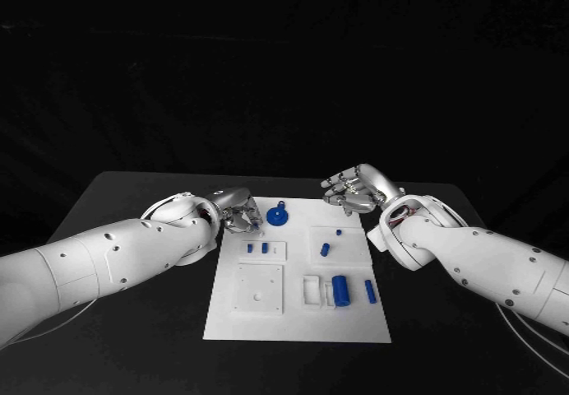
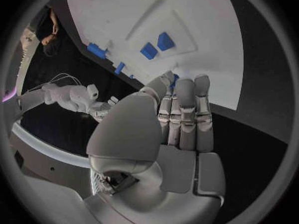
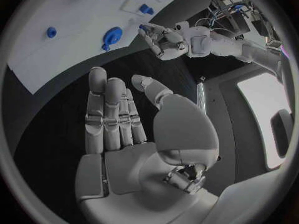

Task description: Assemble the parts on the task board

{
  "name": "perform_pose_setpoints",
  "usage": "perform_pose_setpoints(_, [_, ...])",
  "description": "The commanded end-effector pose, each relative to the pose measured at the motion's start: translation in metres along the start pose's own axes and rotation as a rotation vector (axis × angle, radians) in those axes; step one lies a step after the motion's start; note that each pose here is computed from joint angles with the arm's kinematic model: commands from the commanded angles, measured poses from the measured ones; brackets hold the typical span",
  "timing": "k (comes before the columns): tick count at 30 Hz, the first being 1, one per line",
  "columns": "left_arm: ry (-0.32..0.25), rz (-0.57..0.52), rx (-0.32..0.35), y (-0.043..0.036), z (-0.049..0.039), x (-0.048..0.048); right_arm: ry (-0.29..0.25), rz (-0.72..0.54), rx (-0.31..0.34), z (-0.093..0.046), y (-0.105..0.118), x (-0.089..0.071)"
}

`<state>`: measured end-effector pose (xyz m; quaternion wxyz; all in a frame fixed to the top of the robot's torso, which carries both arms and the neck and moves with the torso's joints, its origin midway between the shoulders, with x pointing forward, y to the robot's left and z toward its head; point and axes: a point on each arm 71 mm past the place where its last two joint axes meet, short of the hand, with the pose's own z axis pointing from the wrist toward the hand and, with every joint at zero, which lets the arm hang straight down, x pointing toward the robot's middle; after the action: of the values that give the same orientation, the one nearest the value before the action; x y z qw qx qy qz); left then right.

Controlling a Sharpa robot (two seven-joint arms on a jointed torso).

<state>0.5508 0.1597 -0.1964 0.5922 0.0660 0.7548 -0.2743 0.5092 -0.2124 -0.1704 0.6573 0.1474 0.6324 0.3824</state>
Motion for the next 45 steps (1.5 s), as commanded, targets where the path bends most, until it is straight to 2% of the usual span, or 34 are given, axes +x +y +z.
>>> perform_pose_setpoints(1, [-0.026,-0.042,0.045,-0.0060,-0.0011,-0.0019,0.002,0.000,-0.011,0.000,0.001,0.000])
perform_pose_setpoints(11, [0.014,-0.034,0.045,-0.0078,0.0009,0.0008,0.003,0.001,-0.011,0.000,0.001,0.000])
perform_pose_setpoints(25, [0.047,0.022,0.038,-0.0084,0.0089,0.0041,0.005,0.002,-0.012,-0.001,0.002,0.000])
perform_pose_setpoints(33, [0.058,0.038,0.027,-0.0050,0.0105,0.0056,0.005,0.002,-0.011,-0.001,0.002,0.000])
perform_pose_setpoints(45, [0.073,0.037,0.030,-0.0064,0.0107,0.0116,0.007,0.005,-0.013,0.000,0.002,0.001])
